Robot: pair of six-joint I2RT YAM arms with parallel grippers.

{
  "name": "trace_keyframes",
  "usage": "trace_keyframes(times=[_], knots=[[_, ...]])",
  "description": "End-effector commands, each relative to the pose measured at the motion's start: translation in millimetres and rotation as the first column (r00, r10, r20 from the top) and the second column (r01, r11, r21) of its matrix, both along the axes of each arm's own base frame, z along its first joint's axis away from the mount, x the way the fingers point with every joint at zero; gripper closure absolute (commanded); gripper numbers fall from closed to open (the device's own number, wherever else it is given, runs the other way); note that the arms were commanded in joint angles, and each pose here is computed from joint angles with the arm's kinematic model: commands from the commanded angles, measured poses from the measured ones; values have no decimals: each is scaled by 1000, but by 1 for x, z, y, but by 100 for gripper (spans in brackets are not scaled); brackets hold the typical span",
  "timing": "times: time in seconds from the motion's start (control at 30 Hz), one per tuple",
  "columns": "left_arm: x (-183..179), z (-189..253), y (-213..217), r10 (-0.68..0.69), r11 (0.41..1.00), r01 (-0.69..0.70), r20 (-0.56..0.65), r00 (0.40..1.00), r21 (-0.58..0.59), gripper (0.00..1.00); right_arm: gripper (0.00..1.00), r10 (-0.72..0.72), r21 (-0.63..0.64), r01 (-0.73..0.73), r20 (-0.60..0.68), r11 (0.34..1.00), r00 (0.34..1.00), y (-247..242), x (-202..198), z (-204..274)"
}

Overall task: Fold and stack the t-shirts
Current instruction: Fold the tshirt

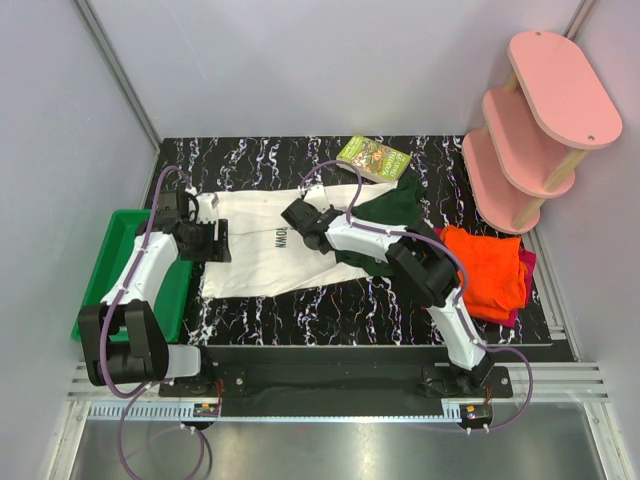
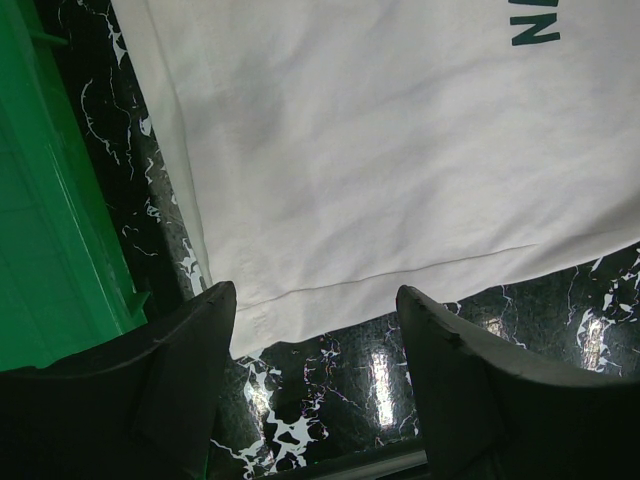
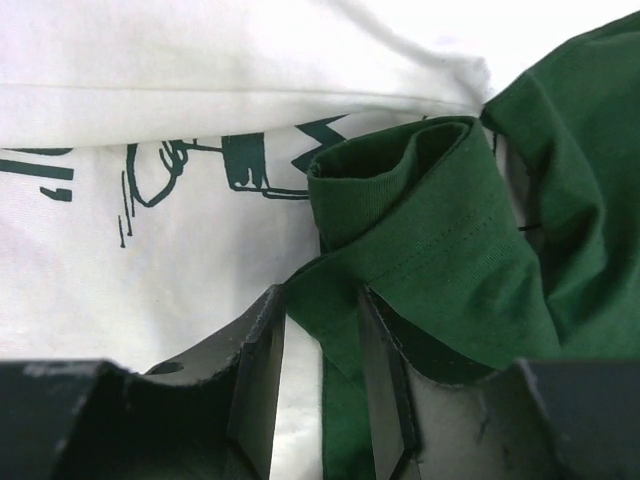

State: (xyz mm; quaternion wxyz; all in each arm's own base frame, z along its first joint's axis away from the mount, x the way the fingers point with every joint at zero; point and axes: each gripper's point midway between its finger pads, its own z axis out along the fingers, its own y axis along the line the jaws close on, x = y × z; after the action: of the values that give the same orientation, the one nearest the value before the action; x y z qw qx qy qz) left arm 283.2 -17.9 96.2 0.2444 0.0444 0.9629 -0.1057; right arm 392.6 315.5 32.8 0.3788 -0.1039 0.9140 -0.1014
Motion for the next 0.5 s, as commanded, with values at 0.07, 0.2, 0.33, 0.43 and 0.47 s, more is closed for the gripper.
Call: trace_keyframes(times=[0.07,0.2,0.33,0.43,0.47], knots=[[8,7,-3,-17,1000,17,36,999,-15,30,57,16,38,-16,13,999,1000,17,7,1],[7,6,-3,-18,1000,18,33,999,-12,30,65,7,34,-7,3,999,1000,13,3,-4],[7,6,-3,-16,1000,16,34,999,-11,30,83,-3,27,3,10,1000,1000,7,1,0],[7,6,-3,-14,1000,14,31,999,-16,30,92,-10,24,10,18,1000,1000,3,-1,4],[7,6,-3,-13,1000,14,32,999,-16,30,93,-13,16,12,17,1000,1000,0,-3,4]])
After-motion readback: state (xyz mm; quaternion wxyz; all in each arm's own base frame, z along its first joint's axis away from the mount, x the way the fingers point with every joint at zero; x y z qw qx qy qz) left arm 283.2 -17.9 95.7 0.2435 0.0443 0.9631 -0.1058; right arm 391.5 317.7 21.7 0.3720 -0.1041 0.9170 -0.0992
